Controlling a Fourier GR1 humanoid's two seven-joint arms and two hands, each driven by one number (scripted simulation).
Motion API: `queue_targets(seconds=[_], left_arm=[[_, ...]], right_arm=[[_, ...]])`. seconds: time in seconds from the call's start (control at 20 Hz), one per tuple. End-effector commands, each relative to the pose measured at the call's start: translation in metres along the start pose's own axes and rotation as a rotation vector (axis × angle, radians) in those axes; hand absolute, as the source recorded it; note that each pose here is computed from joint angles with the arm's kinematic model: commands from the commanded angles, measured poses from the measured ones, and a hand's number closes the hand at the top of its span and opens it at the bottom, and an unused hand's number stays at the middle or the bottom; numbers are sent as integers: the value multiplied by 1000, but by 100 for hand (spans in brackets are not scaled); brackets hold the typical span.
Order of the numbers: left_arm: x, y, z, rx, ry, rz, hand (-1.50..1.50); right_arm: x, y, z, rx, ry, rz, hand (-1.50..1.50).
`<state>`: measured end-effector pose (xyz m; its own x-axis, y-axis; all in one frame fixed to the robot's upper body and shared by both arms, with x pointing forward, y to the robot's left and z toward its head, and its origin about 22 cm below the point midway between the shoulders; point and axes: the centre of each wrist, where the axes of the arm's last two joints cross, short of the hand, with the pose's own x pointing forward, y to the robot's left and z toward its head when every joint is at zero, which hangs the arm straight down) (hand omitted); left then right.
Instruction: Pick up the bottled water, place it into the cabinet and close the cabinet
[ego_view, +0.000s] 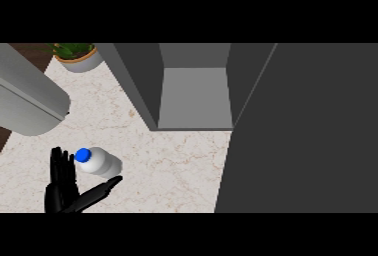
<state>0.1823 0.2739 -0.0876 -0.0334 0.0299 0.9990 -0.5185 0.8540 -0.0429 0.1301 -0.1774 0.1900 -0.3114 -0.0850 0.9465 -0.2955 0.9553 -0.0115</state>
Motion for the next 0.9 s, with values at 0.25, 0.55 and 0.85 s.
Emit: queue_targets(seconds=[0.25, 0.55, 0.85], left_arm=[[-41, 4, -6, -14, -8, 22, -150], [-53, 9, -8, -14, -14, 71, -150], [-63, -10, -10, -15, -42, 117, -150]], right_arm=[[32, -8, 29, -19, -76, 17, -150], [37, -6, 32, -22, -63, 25, -150], [41, -9, 41, -11, -78, 24, -150]])
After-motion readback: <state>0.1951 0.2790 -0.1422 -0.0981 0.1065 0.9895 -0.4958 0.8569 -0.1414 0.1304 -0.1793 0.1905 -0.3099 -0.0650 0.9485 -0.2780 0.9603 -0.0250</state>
